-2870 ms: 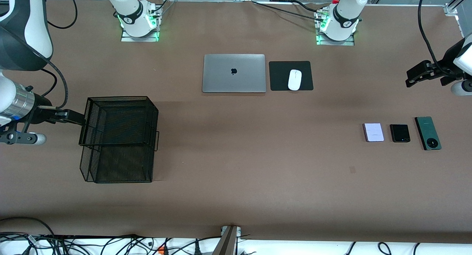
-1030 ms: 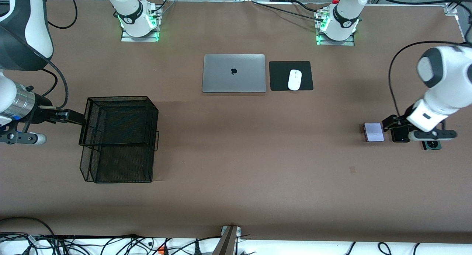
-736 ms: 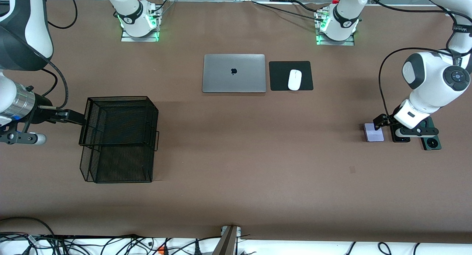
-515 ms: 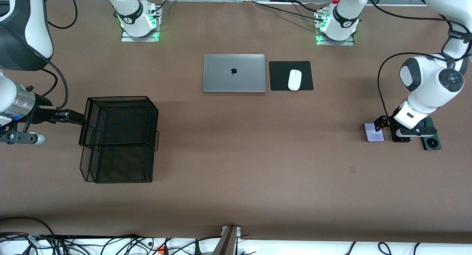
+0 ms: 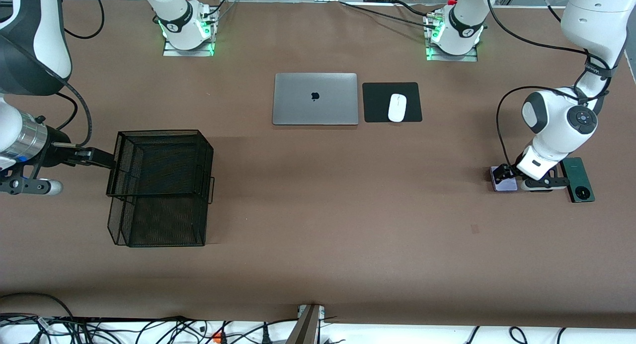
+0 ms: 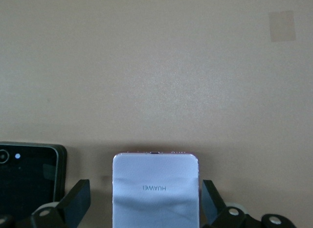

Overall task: Place phones with both arms
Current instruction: 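Lift and carry the white phone toward the laptop with the left gripper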

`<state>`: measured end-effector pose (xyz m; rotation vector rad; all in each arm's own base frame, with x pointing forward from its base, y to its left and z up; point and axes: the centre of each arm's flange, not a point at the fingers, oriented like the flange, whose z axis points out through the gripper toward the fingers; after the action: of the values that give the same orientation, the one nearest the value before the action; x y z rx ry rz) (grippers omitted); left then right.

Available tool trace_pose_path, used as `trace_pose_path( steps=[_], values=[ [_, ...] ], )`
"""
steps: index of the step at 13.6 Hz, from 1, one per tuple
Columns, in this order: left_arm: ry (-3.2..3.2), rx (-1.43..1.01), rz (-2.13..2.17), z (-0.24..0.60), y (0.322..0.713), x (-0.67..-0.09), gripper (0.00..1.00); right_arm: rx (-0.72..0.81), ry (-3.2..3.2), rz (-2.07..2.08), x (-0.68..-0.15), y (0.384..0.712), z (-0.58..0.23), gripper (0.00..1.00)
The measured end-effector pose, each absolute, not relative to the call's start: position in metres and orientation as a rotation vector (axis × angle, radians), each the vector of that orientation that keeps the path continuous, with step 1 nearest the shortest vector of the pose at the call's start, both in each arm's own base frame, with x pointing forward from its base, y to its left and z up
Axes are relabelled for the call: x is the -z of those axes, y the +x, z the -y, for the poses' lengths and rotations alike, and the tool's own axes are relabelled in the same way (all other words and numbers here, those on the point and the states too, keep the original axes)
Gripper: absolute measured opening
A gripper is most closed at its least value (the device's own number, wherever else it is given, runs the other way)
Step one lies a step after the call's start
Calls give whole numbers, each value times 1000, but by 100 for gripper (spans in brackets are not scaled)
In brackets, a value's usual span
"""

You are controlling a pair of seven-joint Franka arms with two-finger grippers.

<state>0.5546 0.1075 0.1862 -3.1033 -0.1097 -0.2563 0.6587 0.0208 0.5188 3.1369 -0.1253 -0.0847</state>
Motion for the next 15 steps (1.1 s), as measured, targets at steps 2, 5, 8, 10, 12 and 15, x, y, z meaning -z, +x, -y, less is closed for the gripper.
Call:
trace_pose_path(
  steps=[2, 5, 8, 10, 12, 15],
  values=[
    [-3103, 275, 137, -106, 554, -178, 100, 85, 3137, 127, -519, 659, -20, 100],
    [-3107, 283, 157, -102, 553, -163, 100, 87, 3136, 128, -519, 659, -20, 100],
    [-3109, 282, 178, -101, 552, -159, 100, 87, 3136, 129, -519, 659, -20, 100],
    [-3108, 289, 201, -101, 553, -158, 92, 87, 3136, 129, -519, 659, -20, 100],
    [-3107, 295, 202, -101, 554, -160, 85, 87, 3136, 129, -519, 659, -20, 100],
    [-3112, 272, 195, -100, 559, -161, 85, 87, 3136, 129, -519, 659, -19, 100]
  ],
)
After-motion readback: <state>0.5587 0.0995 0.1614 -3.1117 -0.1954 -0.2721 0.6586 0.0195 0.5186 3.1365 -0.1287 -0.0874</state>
